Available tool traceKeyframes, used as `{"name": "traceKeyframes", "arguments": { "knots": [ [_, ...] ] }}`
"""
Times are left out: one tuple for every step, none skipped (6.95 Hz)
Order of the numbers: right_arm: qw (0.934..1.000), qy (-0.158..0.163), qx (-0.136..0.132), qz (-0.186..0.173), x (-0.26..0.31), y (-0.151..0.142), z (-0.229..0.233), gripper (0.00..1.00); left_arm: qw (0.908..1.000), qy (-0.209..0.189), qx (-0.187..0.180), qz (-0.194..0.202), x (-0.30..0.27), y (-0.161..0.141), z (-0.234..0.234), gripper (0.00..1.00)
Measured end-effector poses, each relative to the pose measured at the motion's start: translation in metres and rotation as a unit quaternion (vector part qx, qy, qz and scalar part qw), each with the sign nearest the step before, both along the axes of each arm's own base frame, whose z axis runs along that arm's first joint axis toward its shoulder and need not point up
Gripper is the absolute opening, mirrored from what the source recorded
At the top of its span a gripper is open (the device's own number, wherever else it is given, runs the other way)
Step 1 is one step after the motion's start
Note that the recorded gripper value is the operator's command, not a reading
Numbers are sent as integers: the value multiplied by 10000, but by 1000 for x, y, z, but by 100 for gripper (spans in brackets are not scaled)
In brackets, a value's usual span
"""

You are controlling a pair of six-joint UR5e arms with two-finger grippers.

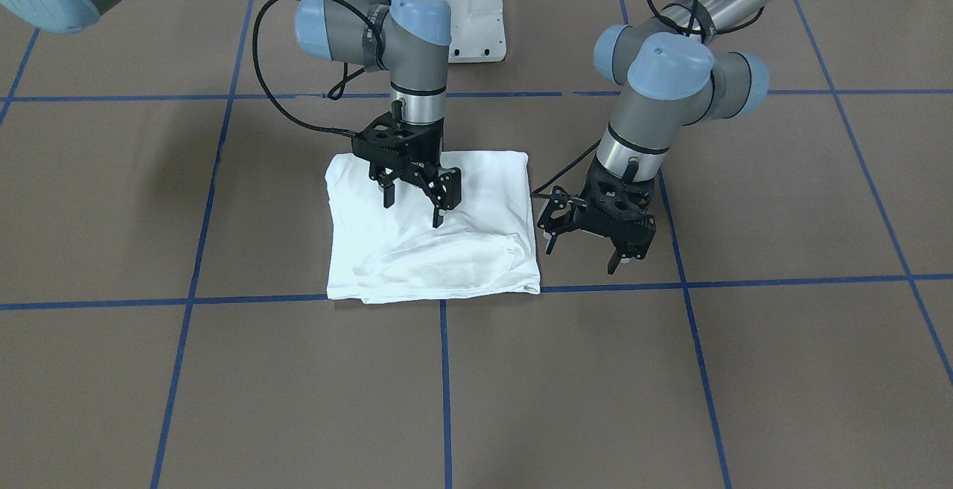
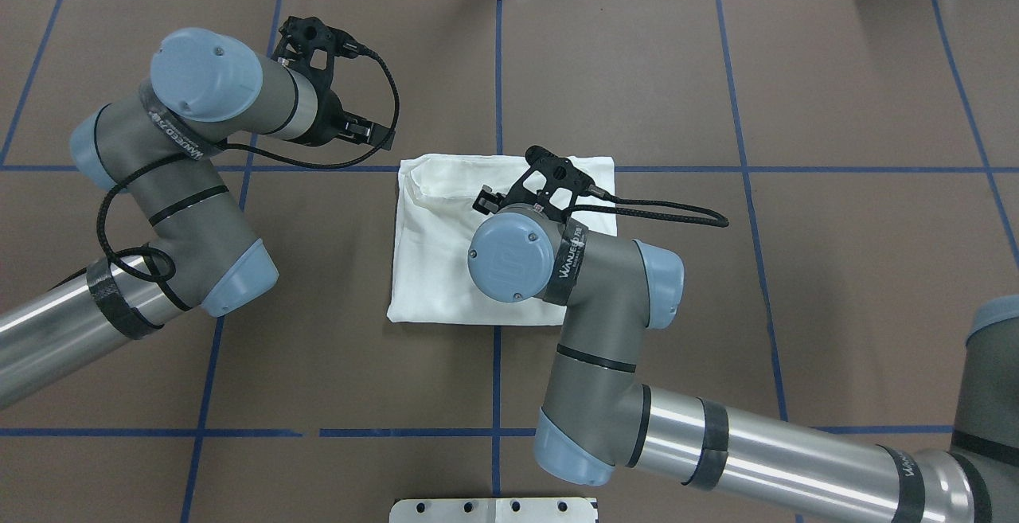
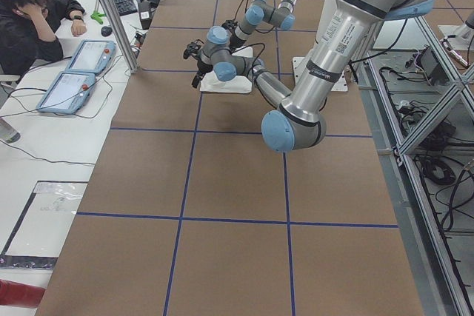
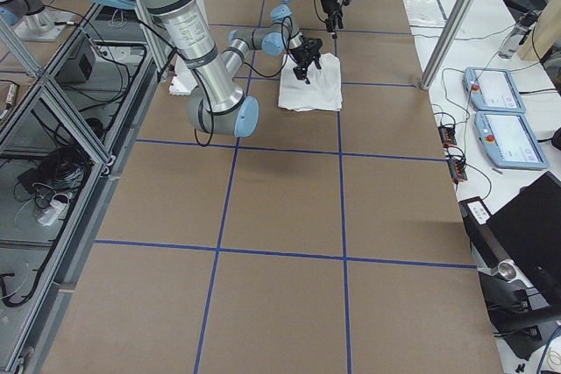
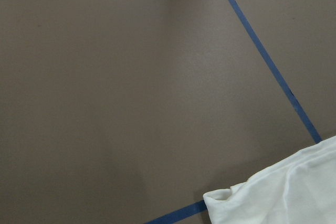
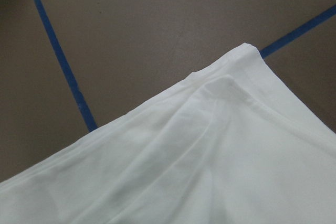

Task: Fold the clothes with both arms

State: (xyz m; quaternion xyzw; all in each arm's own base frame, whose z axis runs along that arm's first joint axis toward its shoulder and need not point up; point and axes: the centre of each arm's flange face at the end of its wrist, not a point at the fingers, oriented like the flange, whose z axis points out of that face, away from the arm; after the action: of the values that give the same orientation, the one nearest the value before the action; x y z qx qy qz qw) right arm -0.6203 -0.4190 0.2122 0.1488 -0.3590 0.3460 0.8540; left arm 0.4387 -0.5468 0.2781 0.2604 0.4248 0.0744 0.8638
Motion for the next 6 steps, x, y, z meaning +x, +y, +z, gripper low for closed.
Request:
{"name": "traceKeyframes", "arguments": {
  "knots": [
    [9998, 142, 101, -14, -3, -12, -2, 100, 10000, -2, 0, 2, 0, 0, 1, 100],
    [9997, 177, 131, 86, 4, -35, -10, 99, 10000, -2, -7, -1, -1, 0, 2, 100],
    [9995, 196, 47, 225, 11, -60, -13, 96, 10000, 0, -15, -6, -1, 0, 2, 100],
    [9990, 216, -123, 359, 11, -80, -10, 89, 10000, 1, -25, -12, -1, 0, 3, 100],
    [9983, 181, -321, 448, 8, -88, -5, 86, 10000, 2, -28, -18, -1, 0, 3, 100],
    [9973, 163, -515, 491, 2, -88, 3, 82, 10000, 0, -31, -21, -1, 0, 3, 100]
  ]
}}
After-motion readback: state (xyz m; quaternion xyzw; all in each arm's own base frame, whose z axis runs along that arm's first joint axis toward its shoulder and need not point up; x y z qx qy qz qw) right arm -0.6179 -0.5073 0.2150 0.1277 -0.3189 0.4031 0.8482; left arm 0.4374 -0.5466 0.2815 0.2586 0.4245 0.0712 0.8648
